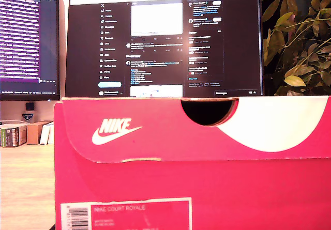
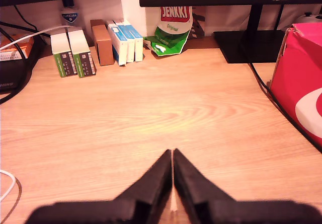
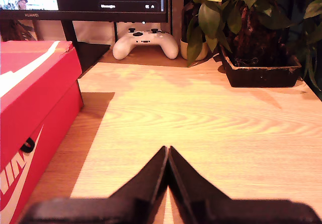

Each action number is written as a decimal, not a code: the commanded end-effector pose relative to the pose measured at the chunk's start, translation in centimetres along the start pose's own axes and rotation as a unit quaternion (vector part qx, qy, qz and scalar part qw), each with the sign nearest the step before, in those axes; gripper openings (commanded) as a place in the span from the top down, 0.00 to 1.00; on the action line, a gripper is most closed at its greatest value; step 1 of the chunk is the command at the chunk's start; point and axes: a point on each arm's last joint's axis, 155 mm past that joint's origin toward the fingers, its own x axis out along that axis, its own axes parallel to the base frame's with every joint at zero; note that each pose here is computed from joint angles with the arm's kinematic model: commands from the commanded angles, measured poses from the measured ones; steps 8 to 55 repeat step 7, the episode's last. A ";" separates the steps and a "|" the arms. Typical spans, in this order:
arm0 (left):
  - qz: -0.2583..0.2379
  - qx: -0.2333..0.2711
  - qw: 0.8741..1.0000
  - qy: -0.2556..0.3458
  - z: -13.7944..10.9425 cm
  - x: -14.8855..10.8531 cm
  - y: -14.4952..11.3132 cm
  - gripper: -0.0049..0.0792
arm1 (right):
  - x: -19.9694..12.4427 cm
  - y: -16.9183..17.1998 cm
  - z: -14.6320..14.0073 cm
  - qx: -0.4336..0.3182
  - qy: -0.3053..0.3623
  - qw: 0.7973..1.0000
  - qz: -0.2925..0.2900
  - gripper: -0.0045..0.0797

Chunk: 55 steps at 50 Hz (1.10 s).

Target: Close the red shoebox by pushing the lid with your left arm and holding the box in place with your right arm

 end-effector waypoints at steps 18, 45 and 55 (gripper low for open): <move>-0.001 -0.003 1.000 0.010 -1.3 0.4 0.1 0.96 | 0.2 0.2 -0.6 0.000 0.002 1.000 0.004 0.96; -0.001 -0.003 1.000 0.010 -1.3 0.4 0.1 0.96 | 0.2 0.2 -0.6 0.000 0.002 1.000 0.004 0.96; -0.001 -0.003 1.000 0.010 -1.3 0.4 0.1 0.96 | 0.2 0.2 -0.6 0.000 0.002 1.000 0.004 0.96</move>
